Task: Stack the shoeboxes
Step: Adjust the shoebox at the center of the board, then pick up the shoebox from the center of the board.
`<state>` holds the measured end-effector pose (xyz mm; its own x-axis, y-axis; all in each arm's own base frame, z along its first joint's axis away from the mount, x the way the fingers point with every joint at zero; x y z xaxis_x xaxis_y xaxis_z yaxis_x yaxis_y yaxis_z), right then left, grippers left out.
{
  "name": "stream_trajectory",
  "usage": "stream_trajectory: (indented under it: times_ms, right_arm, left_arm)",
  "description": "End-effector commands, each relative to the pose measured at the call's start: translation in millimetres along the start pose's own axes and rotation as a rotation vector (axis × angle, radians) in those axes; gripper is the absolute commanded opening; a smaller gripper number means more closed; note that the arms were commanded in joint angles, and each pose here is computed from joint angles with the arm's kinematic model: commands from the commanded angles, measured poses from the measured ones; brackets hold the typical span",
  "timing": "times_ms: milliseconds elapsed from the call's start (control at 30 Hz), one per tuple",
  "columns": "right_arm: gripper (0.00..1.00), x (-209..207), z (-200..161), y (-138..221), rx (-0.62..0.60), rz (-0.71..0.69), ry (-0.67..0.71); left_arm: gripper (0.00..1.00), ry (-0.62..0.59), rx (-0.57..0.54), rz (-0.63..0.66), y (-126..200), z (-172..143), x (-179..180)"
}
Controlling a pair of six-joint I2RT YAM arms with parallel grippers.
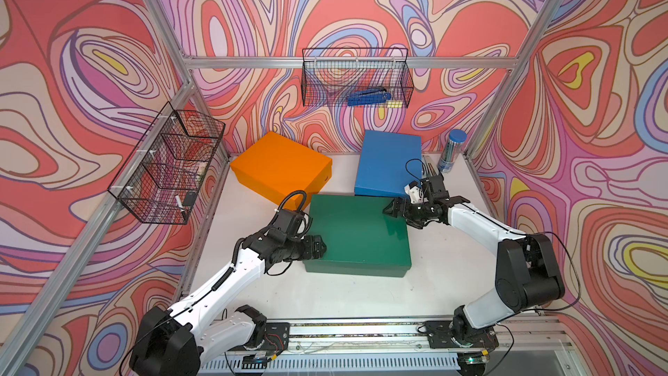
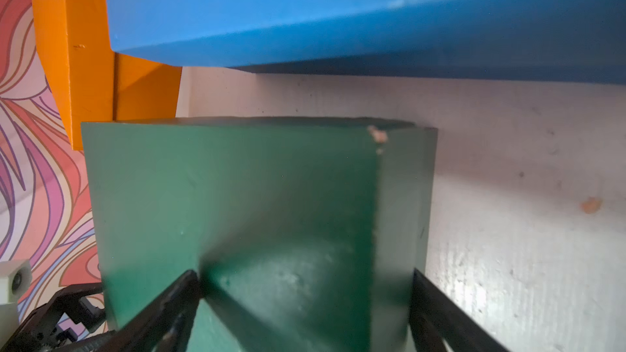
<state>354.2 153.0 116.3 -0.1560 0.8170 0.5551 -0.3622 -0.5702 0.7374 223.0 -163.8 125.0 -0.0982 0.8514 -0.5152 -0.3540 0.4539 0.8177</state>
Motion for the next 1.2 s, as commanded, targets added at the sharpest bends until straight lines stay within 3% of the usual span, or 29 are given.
stream_trajectory:
  times_ms: [0, 200, 300, 500, 567, 733, 933, 1167]
  right_arm:
    - [0.94, 0, 0, -4, 0.013, -0.016, 0.029]
    - [0.94, 2, 2, -6, 0.023, -0.007, 0.033]
    - [0.96, -2, 2, 0, 0.017, -0.051, 0.043]
    - [0.98, -9, 21, 42, -0.02, -0.25, 0.128]
    - [0.98, -10, 27, 58, -0.022, -0.321, 0.153]
    - [0.98, -9, 46, 99, -0.127, -0.431, 0.19]
    - [0.98, -35, 90, 112, -0.25, -0.399, 0.089]
    - [0.98, -73, 138, 89, -0.352, -0.278, -0.054]
  left_arm:
    - [0.85, 0.03, 0.023, 0.039, 1, -9, 10]
    - [0.84, 0.039, 0.019, 0.016, 7, -15, 10]
    - [0.88, 0.042, -0.019, 0.068, 18, -12, 17]
    - [0.93, -0.025, -0.148, 0.193, 63, 15, 18]
    - [0.99, -0.066, -0.179, 0.21, 78, 26, 10]
    - [1.0, -0.173, -0.24, 0.2, 102, 59, -22]
    - [1.0, -0.272, -0.235, 0.059, 81, 105, -88]
    - [1.0, -0.244, -0.213, -0.063, 28, 160, -149]
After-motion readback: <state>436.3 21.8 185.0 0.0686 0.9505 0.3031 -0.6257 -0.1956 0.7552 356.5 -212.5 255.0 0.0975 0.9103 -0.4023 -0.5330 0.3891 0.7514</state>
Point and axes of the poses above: each gripper's point midway between its finger pads, its own y axis back along the fingers, its own x axis along the line the jaws close on, z = x × y, the point moved 1 cm from there along y, back along the fingers, and after that the axes turned 10 degrees about y, right-handed, at the moved point
